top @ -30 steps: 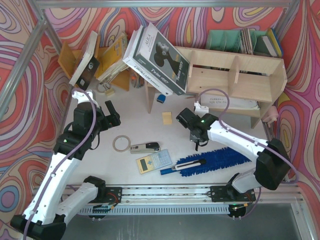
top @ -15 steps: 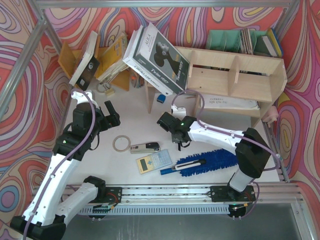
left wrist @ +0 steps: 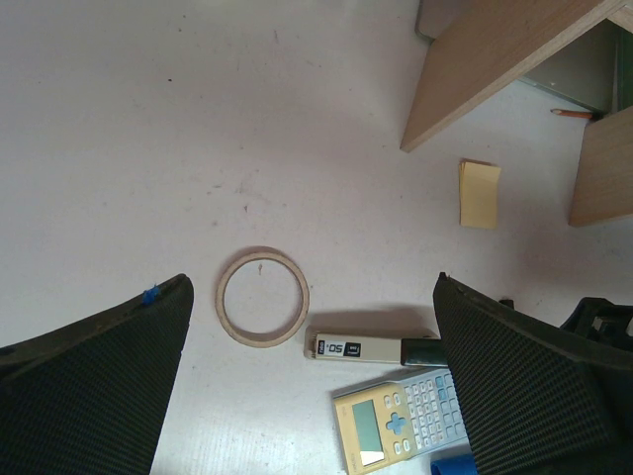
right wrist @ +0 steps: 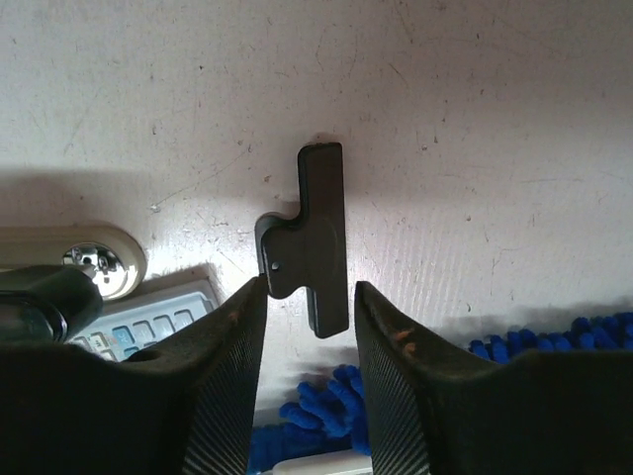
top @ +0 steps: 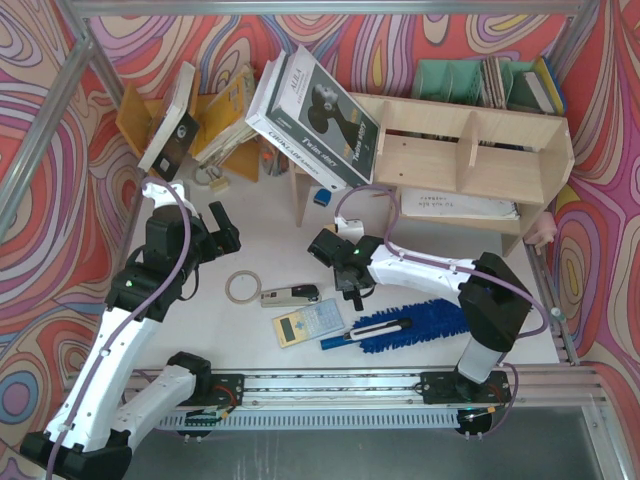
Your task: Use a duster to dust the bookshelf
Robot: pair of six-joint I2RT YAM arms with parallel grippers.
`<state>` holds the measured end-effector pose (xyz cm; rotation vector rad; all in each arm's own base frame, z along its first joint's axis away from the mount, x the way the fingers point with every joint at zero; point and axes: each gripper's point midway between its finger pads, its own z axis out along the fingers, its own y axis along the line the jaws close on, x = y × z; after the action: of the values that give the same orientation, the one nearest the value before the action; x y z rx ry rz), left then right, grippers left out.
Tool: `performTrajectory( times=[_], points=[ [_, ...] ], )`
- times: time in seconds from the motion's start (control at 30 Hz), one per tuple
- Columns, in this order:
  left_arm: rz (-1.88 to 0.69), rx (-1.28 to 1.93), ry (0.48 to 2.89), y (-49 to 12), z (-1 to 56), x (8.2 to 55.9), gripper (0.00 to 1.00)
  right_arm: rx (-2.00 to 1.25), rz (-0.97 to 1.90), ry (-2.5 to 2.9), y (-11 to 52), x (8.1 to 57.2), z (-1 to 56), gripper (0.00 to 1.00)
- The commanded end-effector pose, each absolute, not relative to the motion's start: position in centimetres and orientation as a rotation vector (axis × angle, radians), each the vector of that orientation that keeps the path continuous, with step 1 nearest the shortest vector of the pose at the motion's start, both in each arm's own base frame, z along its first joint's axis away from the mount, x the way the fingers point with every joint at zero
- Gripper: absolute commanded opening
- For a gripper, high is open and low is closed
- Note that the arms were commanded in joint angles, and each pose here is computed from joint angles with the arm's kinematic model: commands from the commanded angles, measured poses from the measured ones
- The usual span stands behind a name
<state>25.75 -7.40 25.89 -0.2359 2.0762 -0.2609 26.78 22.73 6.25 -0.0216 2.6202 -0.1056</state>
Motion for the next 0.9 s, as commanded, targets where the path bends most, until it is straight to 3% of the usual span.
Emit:
performTrajectory(
  times=[0.0, 0.43, 0.87],
  points=[
    [-0.249, -0.221, 2.094, -7.3, 25.4, 25.4, 0.99, 0.042, -0.04, 2.592, 23.4, 26.8, 8.5, 0.44],
    [-0.269, -0.223, 2.094, -7.4, 25.5, 25.3, 0.99, 0.784, -0.121, 2.515, 19.1, 19.4, 10.3, 0.45],
    [-0.255, -0.253, 2.089, -6.9, 25.6, 25.2, 0.98, 1.114, -0.153, 2.526, 17.2, 15.5, 8.3, 0.49]
  ],
)
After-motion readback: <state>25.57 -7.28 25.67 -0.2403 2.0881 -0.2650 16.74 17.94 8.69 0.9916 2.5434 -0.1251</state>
